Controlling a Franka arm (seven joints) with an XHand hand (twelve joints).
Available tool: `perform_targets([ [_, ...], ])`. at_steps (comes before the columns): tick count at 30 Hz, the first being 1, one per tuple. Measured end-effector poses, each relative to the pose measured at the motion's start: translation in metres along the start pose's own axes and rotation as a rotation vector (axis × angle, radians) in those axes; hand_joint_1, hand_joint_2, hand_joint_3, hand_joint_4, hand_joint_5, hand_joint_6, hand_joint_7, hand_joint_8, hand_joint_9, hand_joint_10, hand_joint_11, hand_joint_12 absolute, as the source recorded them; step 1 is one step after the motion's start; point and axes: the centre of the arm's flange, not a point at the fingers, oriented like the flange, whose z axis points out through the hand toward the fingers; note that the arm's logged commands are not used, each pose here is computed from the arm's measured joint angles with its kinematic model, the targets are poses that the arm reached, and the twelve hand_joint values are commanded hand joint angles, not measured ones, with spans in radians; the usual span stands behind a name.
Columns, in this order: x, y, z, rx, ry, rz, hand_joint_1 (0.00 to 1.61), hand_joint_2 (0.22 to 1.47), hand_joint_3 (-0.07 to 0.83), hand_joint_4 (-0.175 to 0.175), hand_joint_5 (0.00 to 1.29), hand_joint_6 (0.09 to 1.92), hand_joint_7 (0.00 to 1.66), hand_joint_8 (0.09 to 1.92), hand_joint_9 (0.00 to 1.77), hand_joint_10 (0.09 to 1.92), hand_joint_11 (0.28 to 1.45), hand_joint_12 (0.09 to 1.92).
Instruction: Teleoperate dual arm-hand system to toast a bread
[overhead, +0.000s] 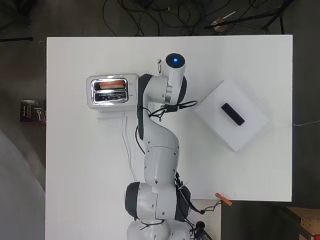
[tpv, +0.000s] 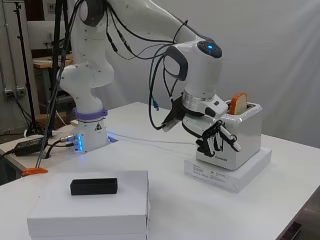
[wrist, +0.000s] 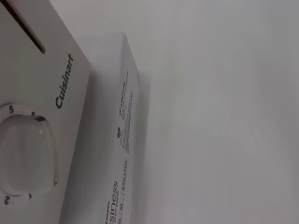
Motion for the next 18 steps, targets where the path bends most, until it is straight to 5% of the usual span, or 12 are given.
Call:
perform_targets([
  [4,0.006,0.004,0.01,0.039,-0.016,-0.033,0.17,1.05,-0.004,-0.129,0.21,0.09,1.04,1.92,1.38,1.92,1.02,1.92],
  [5,0.007,0.005,0.012,0.047,-0.015,-0.041,0.27,1.07,0.001,-0.125,0.23,0.09,1.06,1.92,1.4,1.92,1.03,1.92],
  [7,0.006,0.006,0.024,0.069,-0.013,-0.062,0.78,1.16,0.022,-0.105,0.3,0.09,1.08,1.92,1.42,1.92,1.03,1.92],
  [9,0.003,0.006,0.039,0.095,-0.018,-0.077,0.91,1.23,0.034,-0.1,0.31,0.09,1.08,1.92,1.42,1.92,1.03,1.92],
  [14,-0.004,0.008,0.072,0.138,-0.045,-0.058,0.78,1.27,0.019,-0.112,0.28,0.09,1.18,1.92,1.48,1.92,1.1,1.92],
  [18,-0.008,0.002,0.08,0.153,-0.081,-0.024,0.11,1.18,-0.004,-0.123,0.26,0.09,1.05,1.92,1.36,1.92,1.03,1.92],
])
